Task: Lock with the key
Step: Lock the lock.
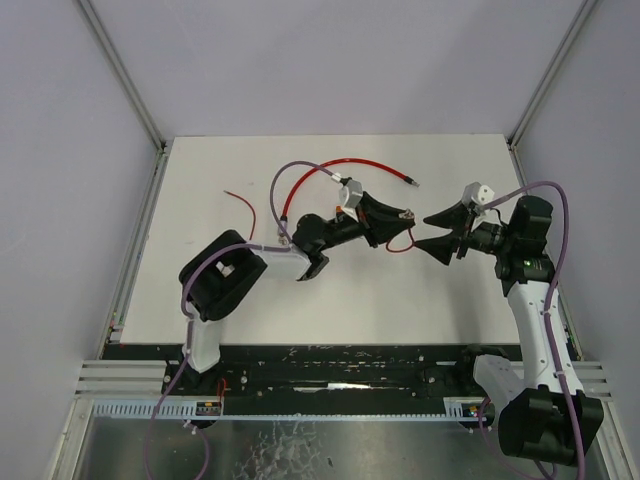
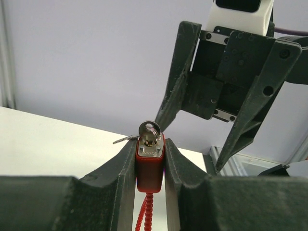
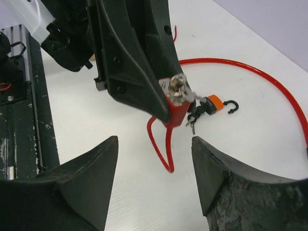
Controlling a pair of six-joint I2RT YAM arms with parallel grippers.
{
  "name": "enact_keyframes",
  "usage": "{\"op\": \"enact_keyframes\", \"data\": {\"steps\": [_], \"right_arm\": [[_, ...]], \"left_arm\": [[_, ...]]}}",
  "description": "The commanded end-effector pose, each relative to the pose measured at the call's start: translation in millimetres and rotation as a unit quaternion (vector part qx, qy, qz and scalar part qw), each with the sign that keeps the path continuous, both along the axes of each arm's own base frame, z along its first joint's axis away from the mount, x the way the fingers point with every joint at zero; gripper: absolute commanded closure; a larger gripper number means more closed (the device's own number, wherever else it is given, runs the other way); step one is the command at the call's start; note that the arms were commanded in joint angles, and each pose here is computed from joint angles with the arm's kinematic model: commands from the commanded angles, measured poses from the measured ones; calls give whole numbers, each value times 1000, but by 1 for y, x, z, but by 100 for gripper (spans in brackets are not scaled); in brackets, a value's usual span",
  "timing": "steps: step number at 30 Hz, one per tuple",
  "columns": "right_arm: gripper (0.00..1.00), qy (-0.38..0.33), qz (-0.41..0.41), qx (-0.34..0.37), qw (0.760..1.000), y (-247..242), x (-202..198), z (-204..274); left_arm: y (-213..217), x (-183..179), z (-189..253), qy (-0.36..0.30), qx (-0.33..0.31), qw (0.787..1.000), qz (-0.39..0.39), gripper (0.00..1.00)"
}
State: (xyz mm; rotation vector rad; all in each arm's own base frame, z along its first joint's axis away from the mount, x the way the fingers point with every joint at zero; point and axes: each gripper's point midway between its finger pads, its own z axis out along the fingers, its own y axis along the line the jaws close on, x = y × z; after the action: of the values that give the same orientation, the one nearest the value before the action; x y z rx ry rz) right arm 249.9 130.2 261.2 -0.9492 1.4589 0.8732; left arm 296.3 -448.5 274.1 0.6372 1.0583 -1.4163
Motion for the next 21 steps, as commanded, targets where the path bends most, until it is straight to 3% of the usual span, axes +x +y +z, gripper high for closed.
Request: {"op": "enact_keyframes", "data": {"steps": [1,5,10,21], "right_arm": [[31,-38,-5,-26,999,-3,2,7],[29,-48,7,-32,998,-2,-3,8],[28,-76,28,-47,996,-1,-12,7],[16,-165,85,-76,980,5,-29,-24]], "left_arm": [[15,-8,30,-74,-10,997,2,100],[9,-8,10,-140,75,987,6,100],[17,-1,-9,-226,162,960,43,100],[28,-19,-37,-362,206,909,26,100]]}}
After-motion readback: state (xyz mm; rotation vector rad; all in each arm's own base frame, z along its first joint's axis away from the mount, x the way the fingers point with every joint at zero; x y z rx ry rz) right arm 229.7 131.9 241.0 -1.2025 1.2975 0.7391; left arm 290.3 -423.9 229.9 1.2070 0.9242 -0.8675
